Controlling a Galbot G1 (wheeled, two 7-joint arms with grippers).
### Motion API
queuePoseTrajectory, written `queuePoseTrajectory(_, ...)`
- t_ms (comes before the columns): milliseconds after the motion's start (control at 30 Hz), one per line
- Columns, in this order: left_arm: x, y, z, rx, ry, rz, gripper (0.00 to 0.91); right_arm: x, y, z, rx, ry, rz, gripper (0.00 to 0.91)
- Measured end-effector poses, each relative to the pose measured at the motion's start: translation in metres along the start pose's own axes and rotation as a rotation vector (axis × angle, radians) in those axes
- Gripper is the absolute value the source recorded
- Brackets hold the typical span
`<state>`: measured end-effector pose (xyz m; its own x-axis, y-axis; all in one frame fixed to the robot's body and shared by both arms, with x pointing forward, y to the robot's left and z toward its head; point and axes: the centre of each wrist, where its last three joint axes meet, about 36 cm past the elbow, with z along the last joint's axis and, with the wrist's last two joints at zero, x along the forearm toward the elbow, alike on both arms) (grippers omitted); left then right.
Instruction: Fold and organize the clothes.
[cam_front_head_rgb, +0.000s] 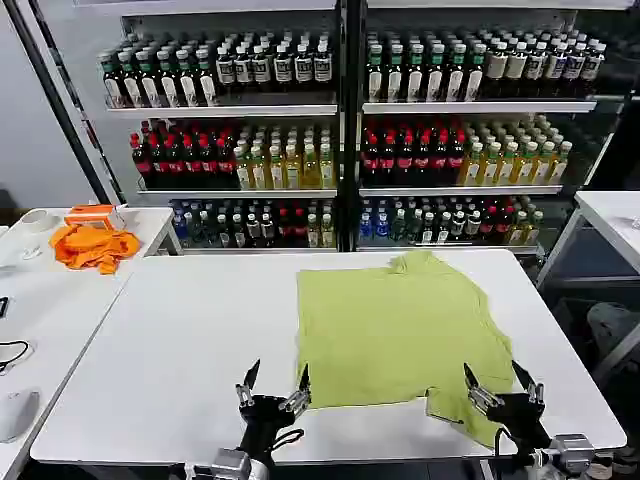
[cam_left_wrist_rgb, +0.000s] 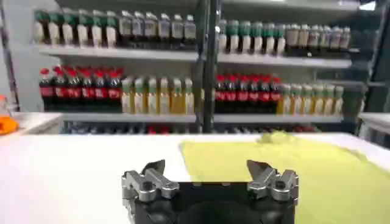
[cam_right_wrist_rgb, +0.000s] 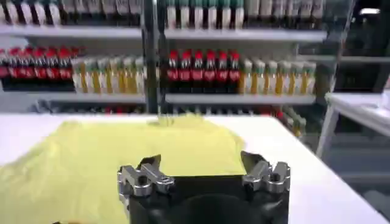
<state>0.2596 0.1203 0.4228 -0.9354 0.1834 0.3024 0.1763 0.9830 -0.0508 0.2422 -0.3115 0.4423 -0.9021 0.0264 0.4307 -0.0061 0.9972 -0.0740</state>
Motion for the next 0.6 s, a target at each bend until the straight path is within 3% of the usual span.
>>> queuePoseTrajectory(267, -0.016, -0.002, 0.004, -0.028, 0.099, 0.009, 0.907, 0.006, 0.001, 0.022, 0.02, 0.108, 0.022, 0.907)
queuePoseTrajectory(533, -0.033, -0.006, 0.011, -0.043, 0.174, 0.014, 0.907, 0.007, 0.008, 0.03, 0.015, 0.147, 0.021, 0.907)
queuePoseTrajectory(567, -0.036, -0.006, 0.012, -0.044, 0.182, 0.013, 0.484, 0.007, 0.009, 0.031, 0.014, 0.149, 0.02, 0.907)
queuePoseTrajectory(600, -0.038, -0.006, 0.013, -0.044, 0.189, 0.012, 0.292, 0.006, 0.01, 0.031, 0.013, 0.15, 0.019, 0.907)
